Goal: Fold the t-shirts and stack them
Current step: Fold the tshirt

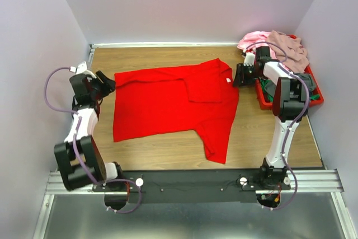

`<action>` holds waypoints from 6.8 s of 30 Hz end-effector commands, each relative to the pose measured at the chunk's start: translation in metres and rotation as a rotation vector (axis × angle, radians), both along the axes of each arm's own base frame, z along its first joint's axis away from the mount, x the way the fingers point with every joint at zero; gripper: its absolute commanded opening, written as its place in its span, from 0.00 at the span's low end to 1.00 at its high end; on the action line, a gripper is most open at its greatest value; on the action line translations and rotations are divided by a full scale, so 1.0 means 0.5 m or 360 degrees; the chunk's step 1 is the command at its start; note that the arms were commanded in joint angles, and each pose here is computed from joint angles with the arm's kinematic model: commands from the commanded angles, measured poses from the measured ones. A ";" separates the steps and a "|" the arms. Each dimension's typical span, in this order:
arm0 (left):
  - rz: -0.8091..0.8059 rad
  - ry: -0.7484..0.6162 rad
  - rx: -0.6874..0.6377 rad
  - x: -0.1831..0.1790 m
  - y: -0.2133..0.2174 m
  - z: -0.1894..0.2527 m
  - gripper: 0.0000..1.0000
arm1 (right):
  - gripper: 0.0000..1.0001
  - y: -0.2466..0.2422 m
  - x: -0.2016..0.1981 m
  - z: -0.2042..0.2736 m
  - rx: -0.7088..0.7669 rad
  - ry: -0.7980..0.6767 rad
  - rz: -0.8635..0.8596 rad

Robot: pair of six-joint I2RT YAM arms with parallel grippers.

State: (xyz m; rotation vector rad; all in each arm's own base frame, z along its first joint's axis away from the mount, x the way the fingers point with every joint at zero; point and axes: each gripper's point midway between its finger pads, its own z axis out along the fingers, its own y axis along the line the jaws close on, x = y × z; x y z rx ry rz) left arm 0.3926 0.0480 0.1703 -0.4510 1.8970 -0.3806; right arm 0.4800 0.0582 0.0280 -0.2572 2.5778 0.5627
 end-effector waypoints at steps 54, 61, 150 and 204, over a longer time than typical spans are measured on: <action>-0.0041 -0.0059 -0.0439 -0.113 -0.090 0.054 0.98 | 0.84 0.052 -0.080 0.226 -0.0048 -0.0505 0.0529; 0.0264 0.0623 -0.0696 -0.231 -0.122 -0.130 0.94 | 1.00 0.172 -0.228 0.335 0.0064 -0.1088 0.1123; 0.0814 0.1650 -0.0291 -0.358 -0.161 -0.325 0.16 | 0.90 0.253 -0.367 0.195 0.0091 -0.0777 0.1475; 0.0662 0.1440 -0.0262 -0.324 -0.159 -0.264 0.14 | 0.05 0.194 -0.730 -0.058 -0.0619 -0.0468 0.2600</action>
